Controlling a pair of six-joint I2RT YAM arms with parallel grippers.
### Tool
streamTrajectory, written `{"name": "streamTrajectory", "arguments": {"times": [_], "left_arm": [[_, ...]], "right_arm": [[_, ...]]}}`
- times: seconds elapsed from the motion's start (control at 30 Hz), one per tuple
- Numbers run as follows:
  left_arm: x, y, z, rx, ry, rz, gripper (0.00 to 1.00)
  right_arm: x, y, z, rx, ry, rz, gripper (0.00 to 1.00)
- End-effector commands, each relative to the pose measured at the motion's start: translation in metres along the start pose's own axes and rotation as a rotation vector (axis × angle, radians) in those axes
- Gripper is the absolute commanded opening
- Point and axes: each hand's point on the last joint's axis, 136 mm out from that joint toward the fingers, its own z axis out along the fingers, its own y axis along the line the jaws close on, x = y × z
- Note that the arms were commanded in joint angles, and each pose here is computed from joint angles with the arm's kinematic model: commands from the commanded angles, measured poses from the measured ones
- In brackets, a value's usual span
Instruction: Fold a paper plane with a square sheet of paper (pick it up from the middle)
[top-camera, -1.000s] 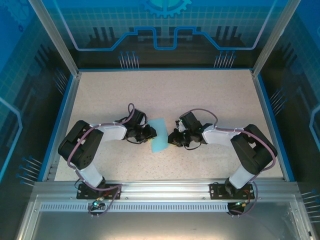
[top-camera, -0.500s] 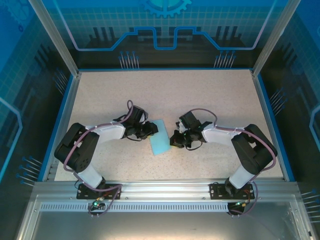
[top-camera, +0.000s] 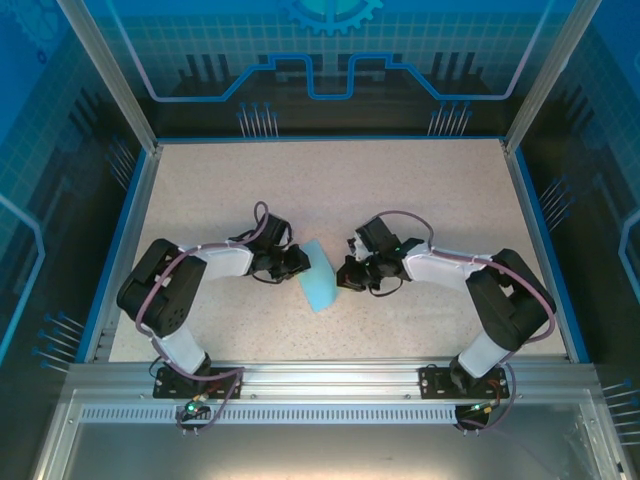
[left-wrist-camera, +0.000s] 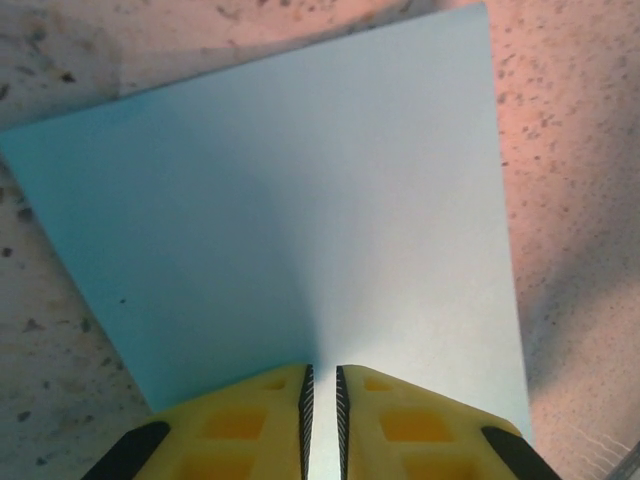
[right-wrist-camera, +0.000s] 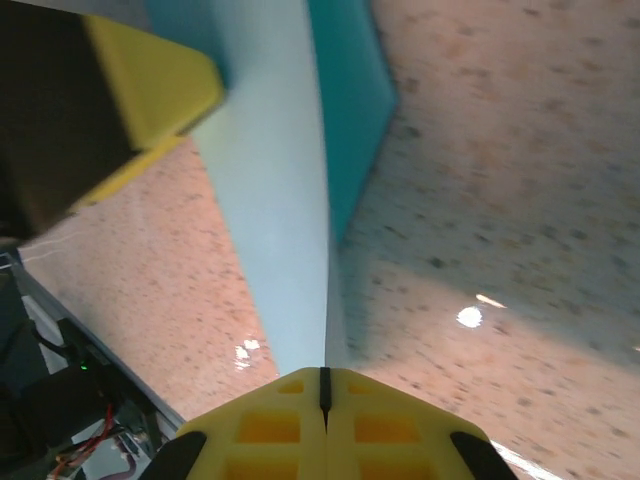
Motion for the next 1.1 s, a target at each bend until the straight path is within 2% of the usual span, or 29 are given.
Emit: {"name": "streamTrajectory", "arguments": {"times": [0.0, 0.3, 0.7, 1.07], "left_arm": [[0.003, 0.016, 0.004, -0.045, 0.011, -0.007, 0.14], [0.004, 0.018, 0.005, -0.049, 0.014, -0.007, 0.14], [0.005, 0.017, 0.004, -0.041, 0.015, -0.007, 0.13], [0.003, 0.015, 0.004, -0.038, 0.014, -0.008, 0.13]], "right_arm": [[-0.012, 0.028, 0.009, -0.052, -0.024, -0.028, 0.00], [-0.023, 0.045, 0.035, -0.076, -0.048, -0.008, 0.00], [-0.034, 0.033, 0.054, -0.045, -0.094, 0.039, 0.00], [-0.033, 0.033, 0.060, -0.047, -0.079, 0.028, 0.00]]}}
